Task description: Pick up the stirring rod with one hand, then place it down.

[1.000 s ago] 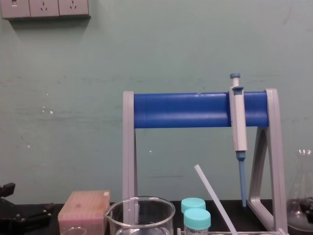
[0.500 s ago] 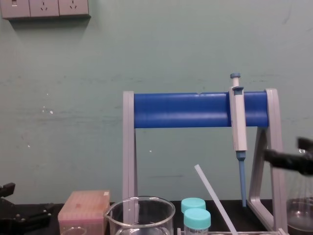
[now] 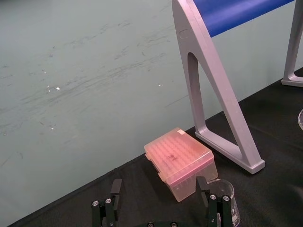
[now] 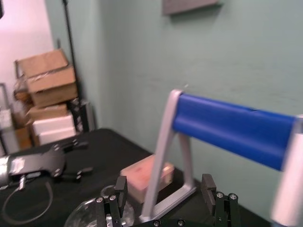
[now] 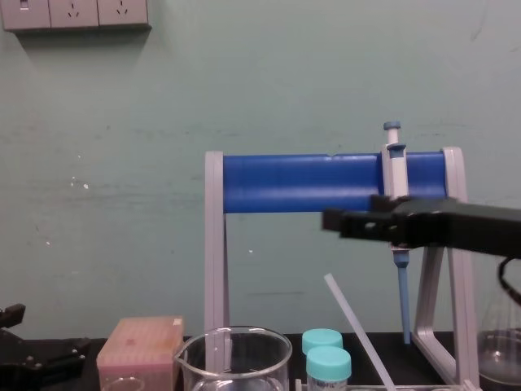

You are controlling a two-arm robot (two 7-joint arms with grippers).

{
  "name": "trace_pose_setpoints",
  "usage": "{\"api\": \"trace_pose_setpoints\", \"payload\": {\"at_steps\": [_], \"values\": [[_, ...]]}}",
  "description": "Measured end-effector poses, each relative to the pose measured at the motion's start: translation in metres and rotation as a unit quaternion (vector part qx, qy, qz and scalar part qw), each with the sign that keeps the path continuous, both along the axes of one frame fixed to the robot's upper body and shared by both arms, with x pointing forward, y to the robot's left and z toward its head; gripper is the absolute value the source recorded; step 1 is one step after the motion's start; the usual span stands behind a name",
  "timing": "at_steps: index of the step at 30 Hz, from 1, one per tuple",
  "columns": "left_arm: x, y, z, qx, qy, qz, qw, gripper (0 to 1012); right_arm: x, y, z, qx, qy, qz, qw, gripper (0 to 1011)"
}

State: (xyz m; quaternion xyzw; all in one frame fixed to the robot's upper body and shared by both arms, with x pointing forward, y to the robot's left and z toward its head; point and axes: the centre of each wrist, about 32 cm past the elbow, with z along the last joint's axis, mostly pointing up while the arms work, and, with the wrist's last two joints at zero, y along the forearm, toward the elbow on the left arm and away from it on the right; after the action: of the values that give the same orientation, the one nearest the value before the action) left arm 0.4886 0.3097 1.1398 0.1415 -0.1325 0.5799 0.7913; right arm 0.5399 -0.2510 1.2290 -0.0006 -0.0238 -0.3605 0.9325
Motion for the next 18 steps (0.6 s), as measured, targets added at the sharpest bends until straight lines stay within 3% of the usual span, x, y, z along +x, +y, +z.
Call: {"api": "trace_pose_setpoints", "payload": {"at_steps": [8,18], "values": [[0.000,0.000,0.000,0.000,0.000,0.000,1.0000,1000,0.006,0.014,-0.002,-0.057,0.050,0.019,0.9970,1000],[0.000,0.000,0.000,0.000,0.000,0.000,1.0000,1000,0.006,0.018,-0.012,-0.069,0.078,0.012,0.9944,1000]]}}
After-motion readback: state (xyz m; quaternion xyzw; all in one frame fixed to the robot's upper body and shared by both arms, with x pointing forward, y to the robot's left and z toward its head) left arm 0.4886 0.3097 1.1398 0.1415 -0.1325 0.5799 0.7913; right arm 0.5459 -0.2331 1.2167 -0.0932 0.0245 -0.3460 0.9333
